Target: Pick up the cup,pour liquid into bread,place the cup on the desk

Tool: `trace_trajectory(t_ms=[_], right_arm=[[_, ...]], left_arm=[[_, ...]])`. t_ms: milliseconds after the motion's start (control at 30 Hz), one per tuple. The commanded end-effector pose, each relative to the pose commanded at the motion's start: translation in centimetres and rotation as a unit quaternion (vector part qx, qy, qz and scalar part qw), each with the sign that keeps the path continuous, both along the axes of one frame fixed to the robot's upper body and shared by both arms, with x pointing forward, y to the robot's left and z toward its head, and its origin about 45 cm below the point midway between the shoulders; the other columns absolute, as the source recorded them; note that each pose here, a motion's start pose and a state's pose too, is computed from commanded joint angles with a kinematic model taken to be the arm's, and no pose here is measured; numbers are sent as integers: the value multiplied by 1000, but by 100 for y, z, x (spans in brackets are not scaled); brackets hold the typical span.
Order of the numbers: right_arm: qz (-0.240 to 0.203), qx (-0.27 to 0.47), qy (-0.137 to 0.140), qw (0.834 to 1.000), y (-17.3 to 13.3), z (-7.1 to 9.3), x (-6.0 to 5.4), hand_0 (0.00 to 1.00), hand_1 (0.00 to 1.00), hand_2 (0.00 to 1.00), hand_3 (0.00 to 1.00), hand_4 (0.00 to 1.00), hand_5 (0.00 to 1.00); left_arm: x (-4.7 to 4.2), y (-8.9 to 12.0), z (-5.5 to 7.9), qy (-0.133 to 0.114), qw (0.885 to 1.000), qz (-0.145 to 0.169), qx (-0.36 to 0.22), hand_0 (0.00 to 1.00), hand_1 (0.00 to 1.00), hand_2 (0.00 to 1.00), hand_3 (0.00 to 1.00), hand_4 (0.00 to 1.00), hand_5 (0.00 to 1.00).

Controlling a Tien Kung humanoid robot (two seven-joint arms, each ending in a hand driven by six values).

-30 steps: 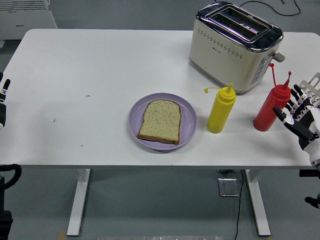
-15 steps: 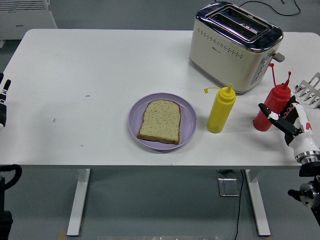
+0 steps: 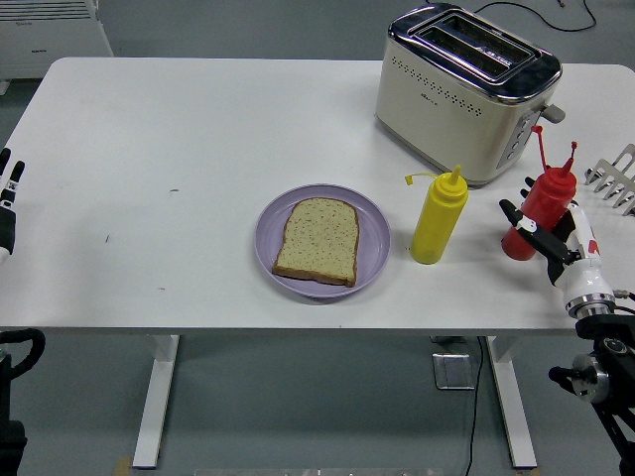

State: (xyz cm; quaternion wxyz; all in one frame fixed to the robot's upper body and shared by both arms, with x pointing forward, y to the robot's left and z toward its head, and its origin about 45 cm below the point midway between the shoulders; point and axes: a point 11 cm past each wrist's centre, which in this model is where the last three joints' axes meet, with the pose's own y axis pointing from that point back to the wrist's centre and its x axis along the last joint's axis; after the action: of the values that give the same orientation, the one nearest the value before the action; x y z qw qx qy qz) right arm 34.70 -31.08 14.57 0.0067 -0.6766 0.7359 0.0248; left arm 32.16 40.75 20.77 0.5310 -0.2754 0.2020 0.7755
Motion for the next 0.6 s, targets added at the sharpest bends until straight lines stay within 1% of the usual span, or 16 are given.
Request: trace_trajectory(t_ms=[33,200,233,333,400,433,600], right_arm=[[-2,1,0,1000,10,-2,10,799,733,729,869,915,241],[-15,5,-3,1000,37,5,44,799,733,729,869,915,241],[-18,6,-3,1000,44,6,50,709,627,595,757,909,238],[-27,4,-4,1000,59,4,59,709,627,595,757,909,238],[-40,4,-4,999,68,-5,62,709,627,595,757,909,238],[-46,5,-4,999,67,-9,63,455,386,398,511,895,211],[-63,12,-4,998,76,-25,70,455,386,398,511,895,211]], left_arm=[[1,2,2,0,1000,0,0,835,840,857,794,662,998],[3,8,8,-1,1000,1,0,835,840,857,794,662,998],[3,10,10,-2,1000,2,-1,835,839,857,793,661,998],[3,14,12,-2,1000,3,-1,835,839,857,793,661,998],[2,17,12,-2,1000,3,-1,835,839,857,793,661,998],[2,19,13,-2,1000,3,-1,835,839,857,793,661,998],[0,24,13,-2,1000,4,-2,835,839,857,793,661,998]])
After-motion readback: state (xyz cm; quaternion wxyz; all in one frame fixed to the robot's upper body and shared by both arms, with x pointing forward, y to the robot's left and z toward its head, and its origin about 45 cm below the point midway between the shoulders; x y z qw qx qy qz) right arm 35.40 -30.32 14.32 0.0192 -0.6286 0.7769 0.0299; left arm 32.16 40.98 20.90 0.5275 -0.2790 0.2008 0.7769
